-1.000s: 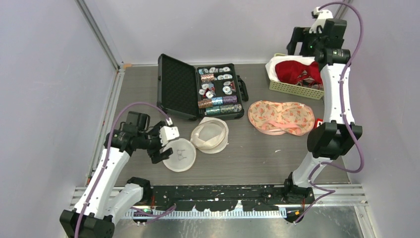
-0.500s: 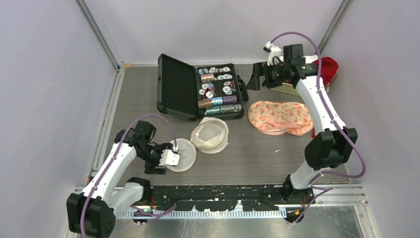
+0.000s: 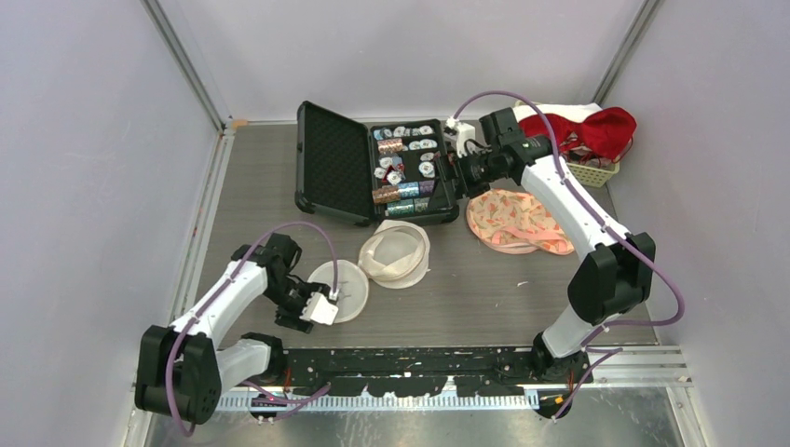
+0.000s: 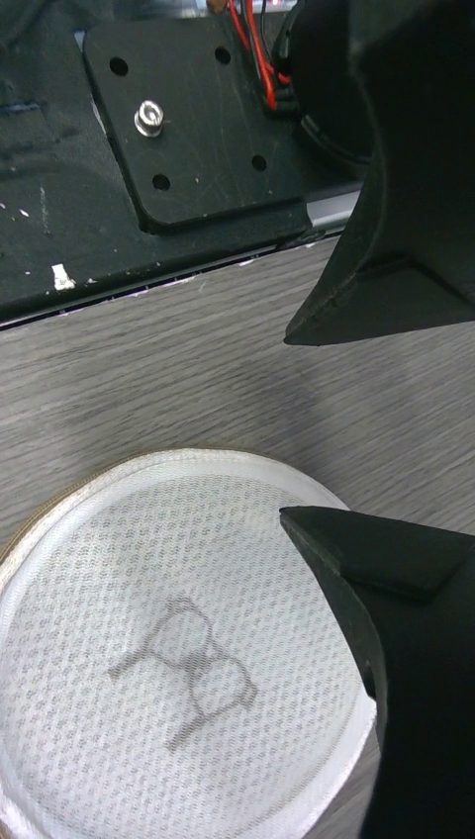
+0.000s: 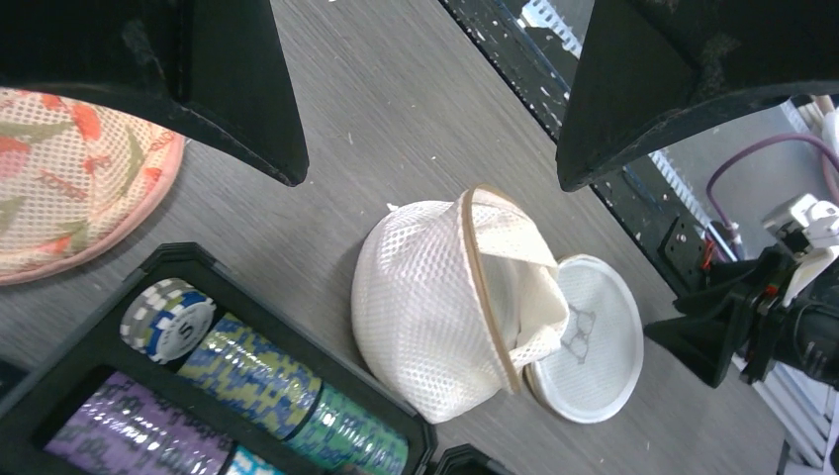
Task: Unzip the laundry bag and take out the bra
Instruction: Close the laundry bag at the center of the board.
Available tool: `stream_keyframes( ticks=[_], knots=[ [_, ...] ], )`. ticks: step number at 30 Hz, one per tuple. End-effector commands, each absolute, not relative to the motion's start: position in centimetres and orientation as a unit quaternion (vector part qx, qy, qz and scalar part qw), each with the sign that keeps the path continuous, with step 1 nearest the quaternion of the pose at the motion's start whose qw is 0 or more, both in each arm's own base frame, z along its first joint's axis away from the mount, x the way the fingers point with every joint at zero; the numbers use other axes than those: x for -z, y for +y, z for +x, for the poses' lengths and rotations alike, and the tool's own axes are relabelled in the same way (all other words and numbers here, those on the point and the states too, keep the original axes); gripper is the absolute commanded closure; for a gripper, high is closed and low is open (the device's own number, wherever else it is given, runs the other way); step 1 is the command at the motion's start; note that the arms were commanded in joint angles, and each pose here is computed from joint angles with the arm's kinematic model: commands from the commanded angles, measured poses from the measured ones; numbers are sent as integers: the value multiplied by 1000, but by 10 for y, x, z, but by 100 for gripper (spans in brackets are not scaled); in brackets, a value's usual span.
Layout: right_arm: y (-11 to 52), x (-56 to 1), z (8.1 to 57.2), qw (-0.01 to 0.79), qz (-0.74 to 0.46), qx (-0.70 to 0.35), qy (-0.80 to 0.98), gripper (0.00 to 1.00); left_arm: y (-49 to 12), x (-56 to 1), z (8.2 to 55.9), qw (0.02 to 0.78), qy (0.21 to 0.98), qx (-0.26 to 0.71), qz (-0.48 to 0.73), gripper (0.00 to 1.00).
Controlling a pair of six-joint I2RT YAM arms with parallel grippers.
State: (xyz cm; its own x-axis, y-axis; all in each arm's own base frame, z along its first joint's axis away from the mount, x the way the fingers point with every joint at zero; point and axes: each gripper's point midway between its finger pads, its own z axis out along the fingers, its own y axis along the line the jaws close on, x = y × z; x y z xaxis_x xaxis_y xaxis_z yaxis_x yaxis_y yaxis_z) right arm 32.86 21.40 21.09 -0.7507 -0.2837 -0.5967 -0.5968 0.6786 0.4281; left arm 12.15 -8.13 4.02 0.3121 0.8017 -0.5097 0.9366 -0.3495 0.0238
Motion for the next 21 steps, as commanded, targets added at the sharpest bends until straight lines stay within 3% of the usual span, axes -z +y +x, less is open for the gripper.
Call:
stream_keyframes(
  ticks=[1,13,19,21],
  knots=[
    [220,-235,314,272,-279,-326,862,0,-82,-29,132,180,517,187,816,40],
    [221,-248,310,282,-325,-326,842,0,-74,-11,140,152,531,173,815,64],
    [215,-250,310,292,-332,-308,843,0,-73,-8,142,147,523,159,825,67],
    [213,-251,308,294,-336,-305,841,0,-77,-11,139,149,512,161,831,73]
  ],
)
